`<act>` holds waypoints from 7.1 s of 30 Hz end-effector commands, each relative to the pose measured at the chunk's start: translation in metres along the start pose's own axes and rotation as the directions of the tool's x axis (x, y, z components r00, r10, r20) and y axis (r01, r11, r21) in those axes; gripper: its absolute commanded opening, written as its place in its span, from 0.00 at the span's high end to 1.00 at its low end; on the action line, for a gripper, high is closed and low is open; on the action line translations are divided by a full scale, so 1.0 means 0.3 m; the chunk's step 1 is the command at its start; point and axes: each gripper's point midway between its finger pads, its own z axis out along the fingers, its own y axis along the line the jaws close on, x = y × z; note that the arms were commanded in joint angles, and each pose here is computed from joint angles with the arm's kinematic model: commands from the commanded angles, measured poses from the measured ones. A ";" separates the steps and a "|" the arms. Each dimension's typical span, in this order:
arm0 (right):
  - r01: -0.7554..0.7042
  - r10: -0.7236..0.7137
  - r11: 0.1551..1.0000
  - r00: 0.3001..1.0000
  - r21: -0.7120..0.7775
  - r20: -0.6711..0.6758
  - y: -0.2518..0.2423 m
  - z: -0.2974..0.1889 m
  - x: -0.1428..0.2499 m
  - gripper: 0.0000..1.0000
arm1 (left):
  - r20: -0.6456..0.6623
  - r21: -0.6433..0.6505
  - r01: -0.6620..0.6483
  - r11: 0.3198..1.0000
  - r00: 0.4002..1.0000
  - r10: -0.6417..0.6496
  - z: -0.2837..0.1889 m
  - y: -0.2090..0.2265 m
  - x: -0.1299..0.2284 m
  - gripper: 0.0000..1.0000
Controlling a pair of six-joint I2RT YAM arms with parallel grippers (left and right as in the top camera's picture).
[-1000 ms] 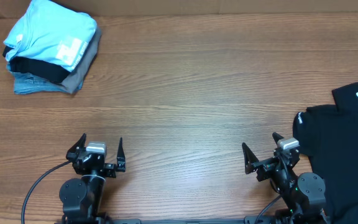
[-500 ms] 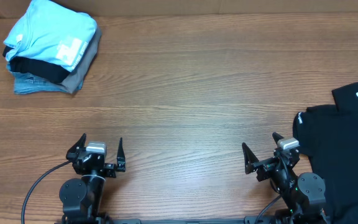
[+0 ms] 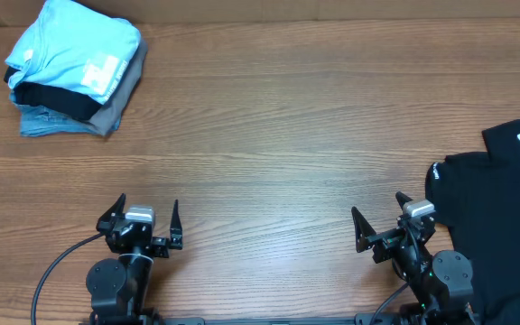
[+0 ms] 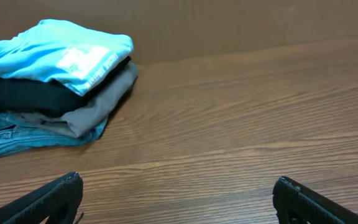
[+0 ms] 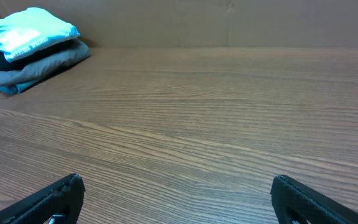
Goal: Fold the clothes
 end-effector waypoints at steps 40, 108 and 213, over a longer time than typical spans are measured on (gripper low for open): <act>-0.298 0.269 0.954 0.786 0.041 -0.556 0.071 0.138 -0.462 0.00 | -0.471 0.060 0.400 0.915 0.819 -0.327 -0.046 -0.070 -0.387 0.00; -0.532 0.584 0.761 0.311 0.372 -0.750 -0.120 0.657 0.145 0.92 | -0.862 -0.020 0.509 0.861 0.427 -0.272 0.115 -0.124 -0.196 0.00; -0.377 0.710 0.692 0.506 0.615 -0.489 -0.127 0.188 -0.378 0.13 | -0.952 0.273 0.226 0.935 0.201 0.229 0.555 -0.575 0.280 0.12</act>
